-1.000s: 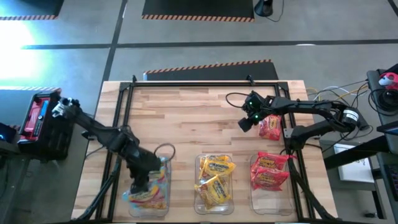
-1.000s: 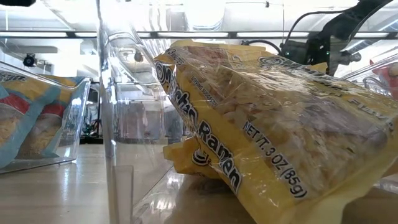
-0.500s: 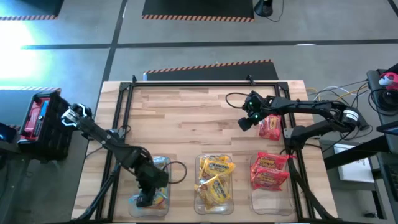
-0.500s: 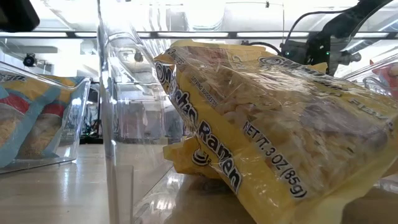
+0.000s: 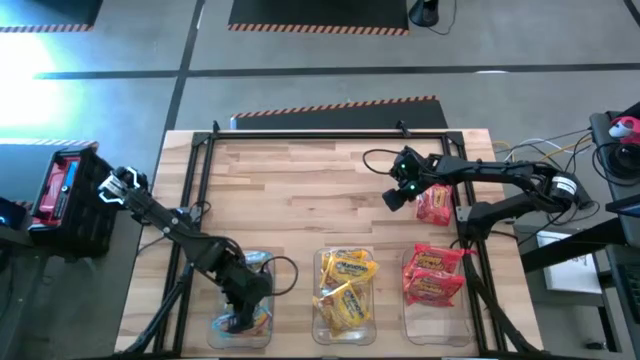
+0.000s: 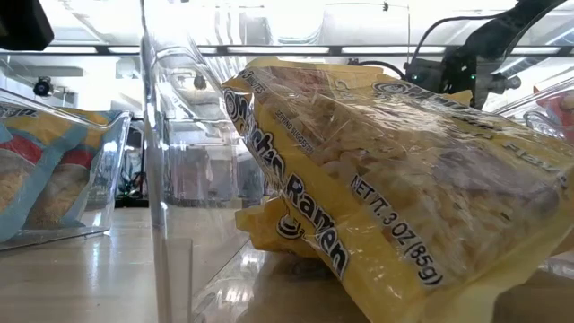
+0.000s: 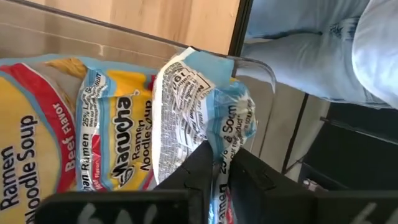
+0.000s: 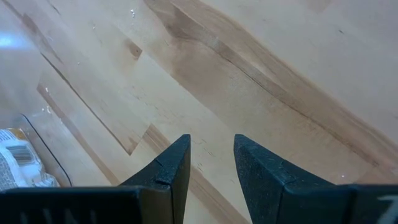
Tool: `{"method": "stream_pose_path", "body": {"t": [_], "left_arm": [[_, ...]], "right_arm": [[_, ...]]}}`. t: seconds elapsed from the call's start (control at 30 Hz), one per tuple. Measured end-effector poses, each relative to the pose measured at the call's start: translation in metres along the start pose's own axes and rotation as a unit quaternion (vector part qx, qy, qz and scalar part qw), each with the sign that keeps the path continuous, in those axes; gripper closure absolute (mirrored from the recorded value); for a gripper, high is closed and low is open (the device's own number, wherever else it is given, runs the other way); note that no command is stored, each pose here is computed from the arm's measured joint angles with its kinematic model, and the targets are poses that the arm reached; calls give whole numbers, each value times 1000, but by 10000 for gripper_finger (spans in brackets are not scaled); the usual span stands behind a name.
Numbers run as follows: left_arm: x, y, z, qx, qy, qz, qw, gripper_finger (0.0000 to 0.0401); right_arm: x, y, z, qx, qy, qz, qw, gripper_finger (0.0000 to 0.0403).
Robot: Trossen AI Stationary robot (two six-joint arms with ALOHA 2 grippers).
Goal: Sort Maruchan noodles
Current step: Put the blue noodle pack into the left transparent bin, then put the red noodle pack into the right transparent bin
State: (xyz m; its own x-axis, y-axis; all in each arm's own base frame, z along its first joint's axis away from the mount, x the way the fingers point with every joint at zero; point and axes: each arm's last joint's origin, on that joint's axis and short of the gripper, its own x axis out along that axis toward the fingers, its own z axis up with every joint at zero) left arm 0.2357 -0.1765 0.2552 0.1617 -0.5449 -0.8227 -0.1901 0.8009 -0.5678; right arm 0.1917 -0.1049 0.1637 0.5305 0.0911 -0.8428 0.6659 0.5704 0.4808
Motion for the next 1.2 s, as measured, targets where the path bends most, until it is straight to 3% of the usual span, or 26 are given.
{"method": "stream_pose_path", "body": {"t": [0.2, 0.37, 0.53, 0.7, 0.8, 0.9, 1.03, 1.2], "left_arm": [[-2, 0, -1, -18, 0, -2, 1000, 328], [-12, 9, -7, -58, -38, 67, 995, 296], [-20, 18, -14, -147, -59, 128, 979, 293], [-20, 19, -15, -146, -57, 131, 979, 297], [-21, 21, -13, -132, -90, 155, 975, 297], [-25, 26, -7, -141, -155, 193, 958, 297], [-31, 33, 2, -165, -261, 244, 919, 298], [-36, 37, 7, -186, -337, 270, 882, 298]], "right_arm": [[0, 0, 0, -5, 0, 0, 1000, 289], [0, -2, 0, -9, -6, -15, 1000, 289], [-3, -5, 4, -1, -13, -20, 1000, 289], [-10, -1, 15, -30, -38, -24, 999, 289], [-18, 6, 24, -42, -53, -28, 997, 289], [-28, 10, 29, -48, -52, -75, 995, 289], [-46, 13, 32, -35, -39, -180, 982, 289], [-66, 14, 19, -10, 61, -246, 967, 289]]}}
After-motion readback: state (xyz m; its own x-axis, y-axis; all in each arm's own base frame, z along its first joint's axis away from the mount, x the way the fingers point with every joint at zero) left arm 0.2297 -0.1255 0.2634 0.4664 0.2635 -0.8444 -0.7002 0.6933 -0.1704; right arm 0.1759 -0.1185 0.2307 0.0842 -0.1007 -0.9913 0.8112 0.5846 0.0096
